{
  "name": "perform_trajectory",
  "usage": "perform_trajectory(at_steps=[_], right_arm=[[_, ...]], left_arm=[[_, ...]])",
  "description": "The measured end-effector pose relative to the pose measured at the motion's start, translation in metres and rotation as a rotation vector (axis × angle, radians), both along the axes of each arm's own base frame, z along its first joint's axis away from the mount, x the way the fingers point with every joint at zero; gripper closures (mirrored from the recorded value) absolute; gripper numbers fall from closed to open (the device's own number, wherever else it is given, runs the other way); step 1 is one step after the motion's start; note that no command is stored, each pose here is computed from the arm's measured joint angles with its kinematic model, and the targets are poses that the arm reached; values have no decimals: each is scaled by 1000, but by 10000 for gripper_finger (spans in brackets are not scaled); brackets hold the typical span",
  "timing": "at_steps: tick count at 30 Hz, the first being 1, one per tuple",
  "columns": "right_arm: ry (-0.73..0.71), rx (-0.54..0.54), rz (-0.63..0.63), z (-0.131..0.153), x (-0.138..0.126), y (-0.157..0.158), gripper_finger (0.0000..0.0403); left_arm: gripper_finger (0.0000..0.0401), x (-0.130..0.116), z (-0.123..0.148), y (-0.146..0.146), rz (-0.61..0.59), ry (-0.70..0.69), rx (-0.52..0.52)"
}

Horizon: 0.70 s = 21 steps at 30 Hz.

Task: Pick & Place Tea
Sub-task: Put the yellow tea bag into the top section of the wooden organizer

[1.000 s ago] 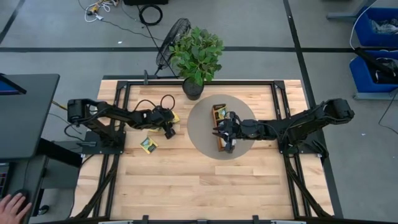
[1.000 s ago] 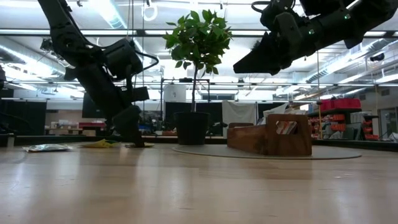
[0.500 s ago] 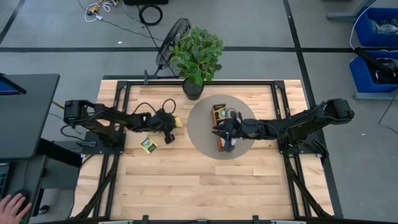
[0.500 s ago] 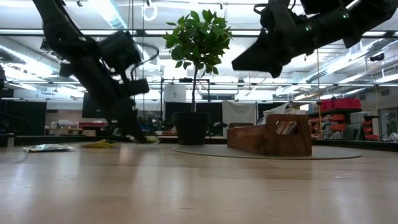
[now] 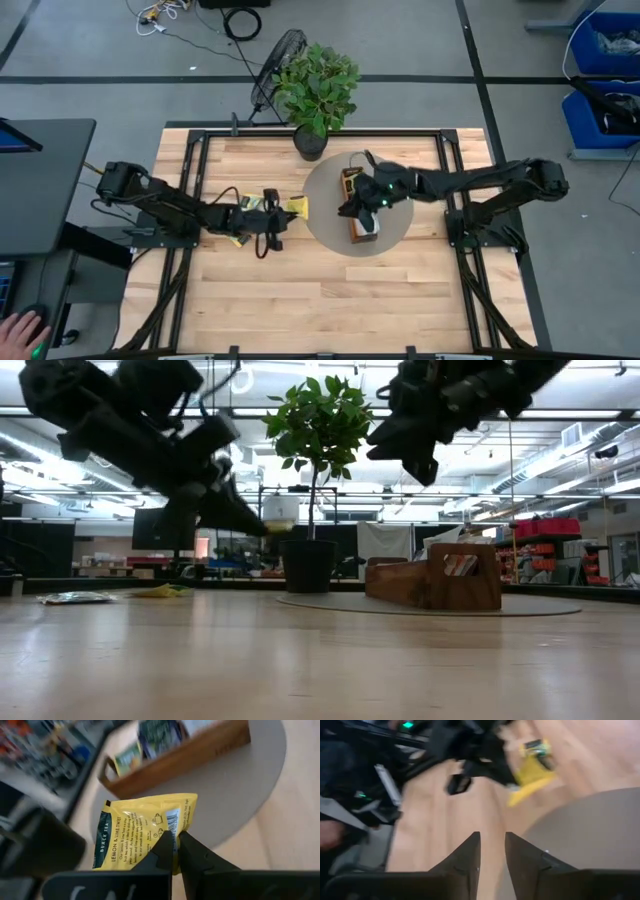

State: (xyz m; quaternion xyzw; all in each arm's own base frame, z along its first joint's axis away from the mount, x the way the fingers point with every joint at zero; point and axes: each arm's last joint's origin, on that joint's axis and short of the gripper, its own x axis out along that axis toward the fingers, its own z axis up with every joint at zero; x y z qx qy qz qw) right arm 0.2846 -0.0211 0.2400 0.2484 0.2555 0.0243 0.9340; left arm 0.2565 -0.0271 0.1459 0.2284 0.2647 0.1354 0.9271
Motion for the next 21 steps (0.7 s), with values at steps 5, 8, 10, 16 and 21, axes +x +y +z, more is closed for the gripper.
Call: perform_trajectory(at_steps=[5, 8, 10, 16, 21], right_arm=[[49, -51, -46, 27, 3, -19, 281], [28, -22, -53, 35, 3, -28, 251], [25, 23, -57, 36, 2, -33, 230], [5, 110, -92, 35, 8, -39, 186], [31, 163, -81, 24, 22, -41, 173]], left_arm=[[388, 3, 10, -9, -52, -80, 76], [388, 5, 16, -12, -77, -129, 110], [388, 6, 20, -13, -84, -161, 125], [388, 13, 30, -14, -114, -175, 184], [388, 26, 39, -18, -149, -146, 208]])
